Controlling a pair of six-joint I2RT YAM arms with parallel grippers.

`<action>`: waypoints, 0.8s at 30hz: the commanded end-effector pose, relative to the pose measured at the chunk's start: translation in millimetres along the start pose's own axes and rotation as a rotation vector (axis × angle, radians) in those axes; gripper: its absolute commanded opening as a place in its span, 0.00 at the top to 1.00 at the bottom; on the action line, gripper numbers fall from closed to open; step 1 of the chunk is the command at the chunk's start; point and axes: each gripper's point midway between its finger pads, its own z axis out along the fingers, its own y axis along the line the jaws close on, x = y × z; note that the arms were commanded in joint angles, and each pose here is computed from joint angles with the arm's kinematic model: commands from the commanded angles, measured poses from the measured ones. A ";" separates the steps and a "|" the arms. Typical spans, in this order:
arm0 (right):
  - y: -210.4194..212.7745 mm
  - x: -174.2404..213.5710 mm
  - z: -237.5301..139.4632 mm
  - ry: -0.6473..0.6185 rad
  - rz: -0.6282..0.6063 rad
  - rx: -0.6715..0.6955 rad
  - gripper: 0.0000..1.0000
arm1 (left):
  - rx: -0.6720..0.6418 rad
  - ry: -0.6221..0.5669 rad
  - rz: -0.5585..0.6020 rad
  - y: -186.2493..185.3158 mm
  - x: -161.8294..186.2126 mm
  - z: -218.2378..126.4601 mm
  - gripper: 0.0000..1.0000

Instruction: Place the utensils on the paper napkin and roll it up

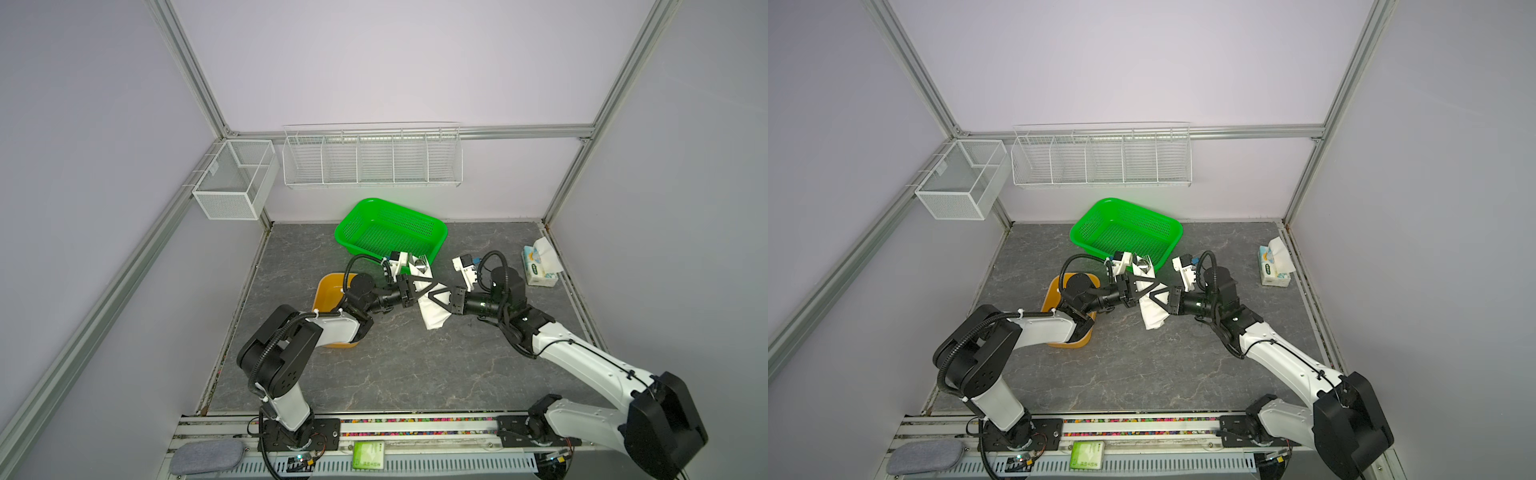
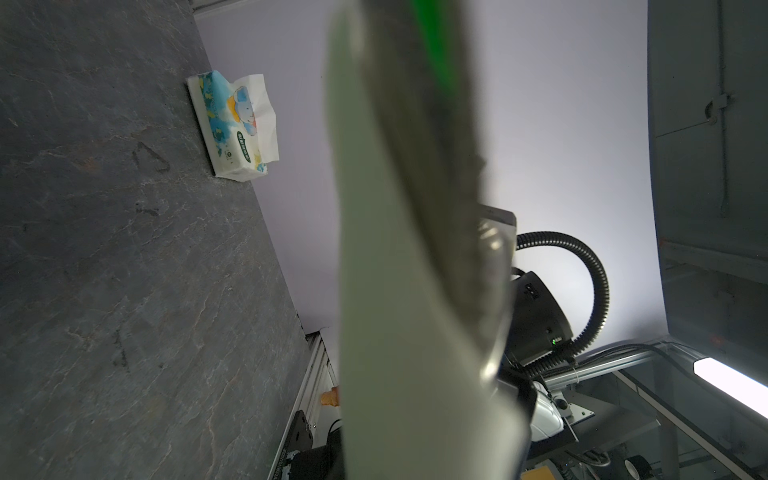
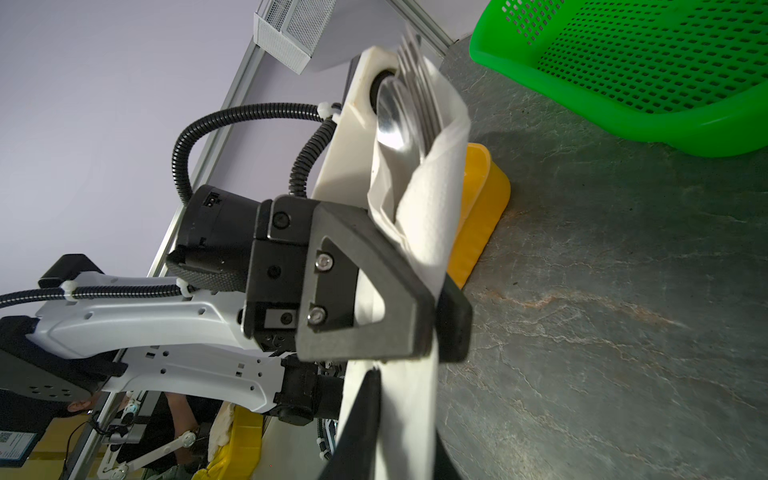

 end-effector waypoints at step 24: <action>5.8 8.0 -13.2 0.018 0.010 -0.004 0.27 | 0.121 -0.040 0.107 -53.2 -14.6 3.9 0.96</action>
